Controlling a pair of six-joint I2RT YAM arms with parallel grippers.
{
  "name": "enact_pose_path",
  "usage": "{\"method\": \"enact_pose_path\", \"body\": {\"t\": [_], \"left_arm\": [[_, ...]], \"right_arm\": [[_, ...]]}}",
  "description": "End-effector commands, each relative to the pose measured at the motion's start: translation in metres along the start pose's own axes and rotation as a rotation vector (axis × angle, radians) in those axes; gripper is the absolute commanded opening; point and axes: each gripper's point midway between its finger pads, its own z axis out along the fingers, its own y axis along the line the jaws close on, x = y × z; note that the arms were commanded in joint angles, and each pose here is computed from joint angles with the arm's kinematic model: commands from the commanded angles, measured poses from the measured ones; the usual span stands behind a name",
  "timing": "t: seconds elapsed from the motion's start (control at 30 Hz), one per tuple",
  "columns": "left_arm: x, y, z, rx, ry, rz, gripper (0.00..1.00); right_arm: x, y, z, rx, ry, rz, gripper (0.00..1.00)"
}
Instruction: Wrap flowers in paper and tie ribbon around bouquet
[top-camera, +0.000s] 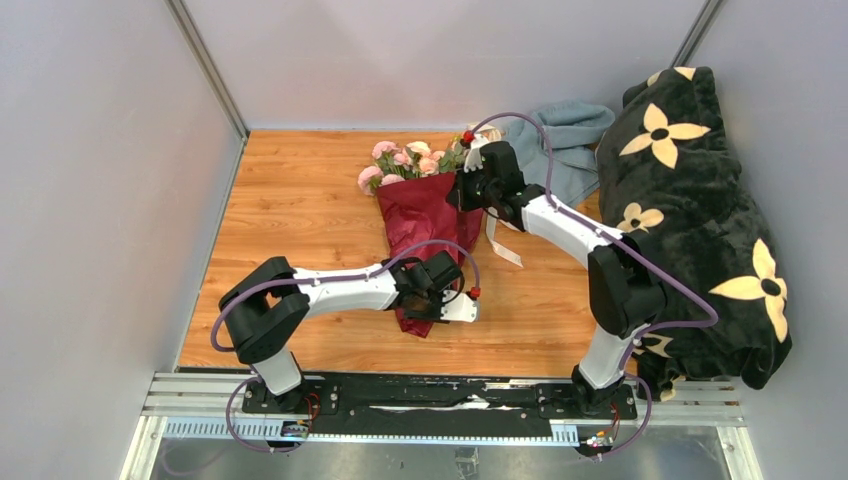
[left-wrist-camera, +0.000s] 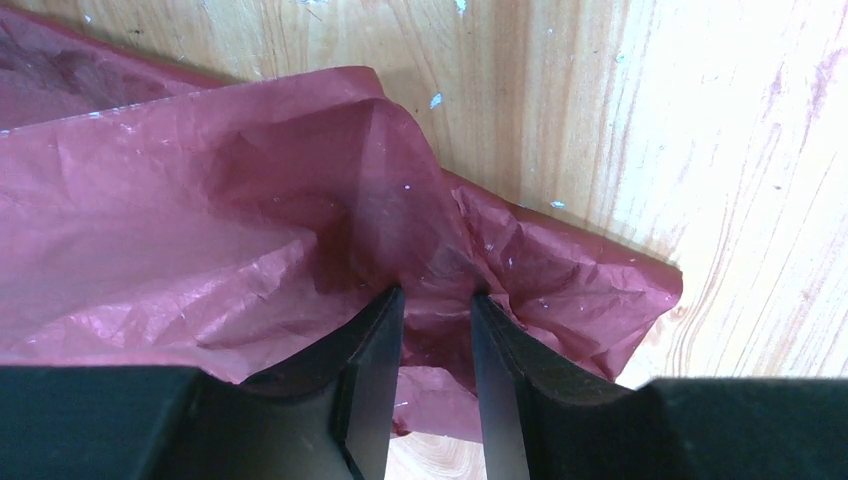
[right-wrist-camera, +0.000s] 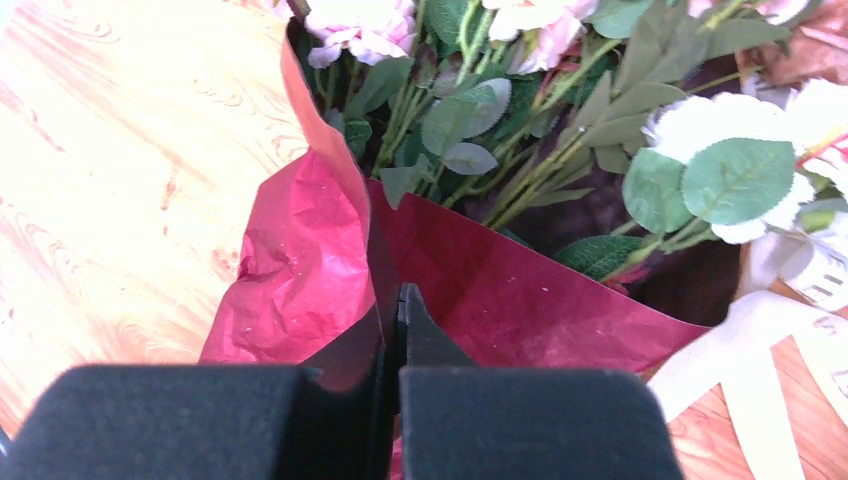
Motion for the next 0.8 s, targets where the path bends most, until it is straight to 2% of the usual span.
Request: {"method": "enact_pose_path", "body": {"t": [0.0,0.27,0.4,0.43,0.5,0.6,0.7,0.77], "left_arm": [[0.038,-0.042,0.025,0.136,0.136,0.045,0.42],[0.047,-0.078,0.026,0.223,0.205,0.141,0.42],[0.048,-0.086,0.026,0.258,0.203,0.14,0.43],[0.048,-0.088,0.026,0.266,0.202,0.138,0.43],[0.049,-0.089,0.027,0.271,0.206,0.136,0.43],[0.048,-0.094,0.028,0.295,0.194,0.132,0.44],[0.047,-0.094,0.03,0.3,0.195,0.13,0.44],[0.046,-0.094,0.031,0.301,0.193,0.129,0.44]], "right_arm": [[0.005,-0.034,-0.001,0.082,-0.011,0.059,0.0],[0.038,-0.087,0.026,0.125,0.004,0.174,0.0],[0.038,-0.109,0.032,0.143,-0.014,0.228,0.01],[0.04,-0.114,0.034,0.154,-0.002,0.225,0.05],[0.045,-0.122,0.034,0.179,0.038,0.211,0.18],[0.035,-0.134,0.018,0.255,0.049,0.157,0.3],[0.018,-0.143,-0.013,0.36,0.069,0.094,0.37],[0.007,-0.139,-0.036,0.398,0.078,0.063,0.37]]}}
